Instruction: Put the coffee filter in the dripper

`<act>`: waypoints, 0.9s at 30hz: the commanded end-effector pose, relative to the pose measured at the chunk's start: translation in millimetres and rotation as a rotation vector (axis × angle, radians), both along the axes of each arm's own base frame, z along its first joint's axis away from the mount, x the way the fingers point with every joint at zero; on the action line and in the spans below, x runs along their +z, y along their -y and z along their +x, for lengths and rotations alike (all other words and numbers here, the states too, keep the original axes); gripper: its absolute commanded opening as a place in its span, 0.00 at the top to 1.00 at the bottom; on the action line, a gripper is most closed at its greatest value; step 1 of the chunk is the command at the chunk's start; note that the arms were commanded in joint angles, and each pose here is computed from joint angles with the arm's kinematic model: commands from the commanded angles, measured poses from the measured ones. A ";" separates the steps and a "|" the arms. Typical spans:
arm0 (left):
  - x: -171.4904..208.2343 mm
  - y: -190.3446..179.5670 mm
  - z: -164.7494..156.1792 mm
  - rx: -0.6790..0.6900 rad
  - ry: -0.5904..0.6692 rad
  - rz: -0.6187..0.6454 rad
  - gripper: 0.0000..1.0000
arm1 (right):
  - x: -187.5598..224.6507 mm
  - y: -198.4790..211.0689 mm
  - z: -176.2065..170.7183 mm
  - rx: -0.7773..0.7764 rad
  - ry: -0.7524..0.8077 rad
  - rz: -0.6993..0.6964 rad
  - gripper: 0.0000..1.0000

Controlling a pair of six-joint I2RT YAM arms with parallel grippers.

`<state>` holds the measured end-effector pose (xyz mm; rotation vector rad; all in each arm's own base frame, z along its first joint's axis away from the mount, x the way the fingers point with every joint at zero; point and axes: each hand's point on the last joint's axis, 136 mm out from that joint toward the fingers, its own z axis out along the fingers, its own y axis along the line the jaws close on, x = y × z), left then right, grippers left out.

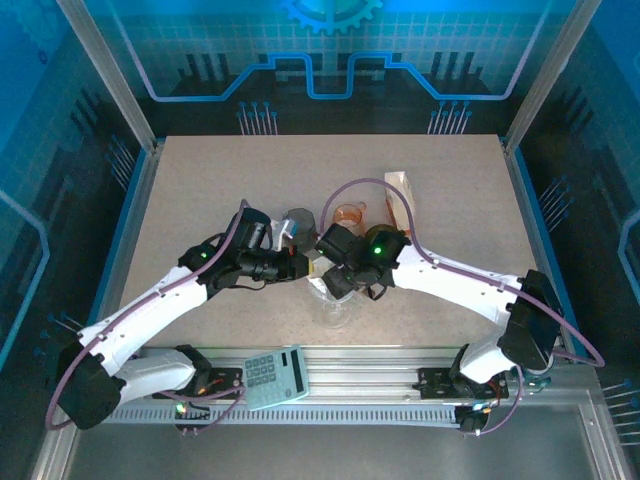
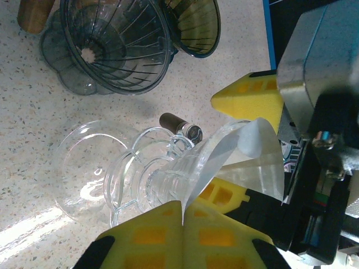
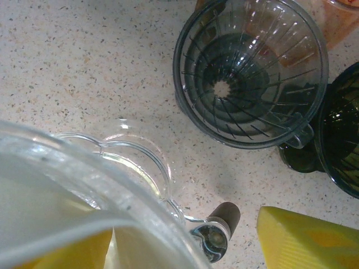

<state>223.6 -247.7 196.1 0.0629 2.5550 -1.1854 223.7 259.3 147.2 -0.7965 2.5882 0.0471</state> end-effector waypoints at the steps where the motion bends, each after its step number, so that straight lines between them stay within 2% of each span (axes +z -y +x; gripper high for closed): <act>1: -4.9 -2.0 0.5 0.002 -0.023 0.021 1.00 | -9.3 4.3 -4.6 0.006 -0.016 -0.004 0.25; 8: -5.1 -1.0 0.9 -0.002 -0.020 0.019 1.00 | -0.8 5.0 -5.5 -0.007 -0.003 0.045 0.22; 17: -5.2 0.1 1.8 -0.007 -0.019 0.021 1.00 | 13.9 -2.1 -20.5 0.079 0.001 0.166 0.19; 27: -3.1 1.6 4.1 -0.010 -0.017 0.022 1.00 | 18.1 -2.1 -26.6 0.113 -0.004 0.156 0.19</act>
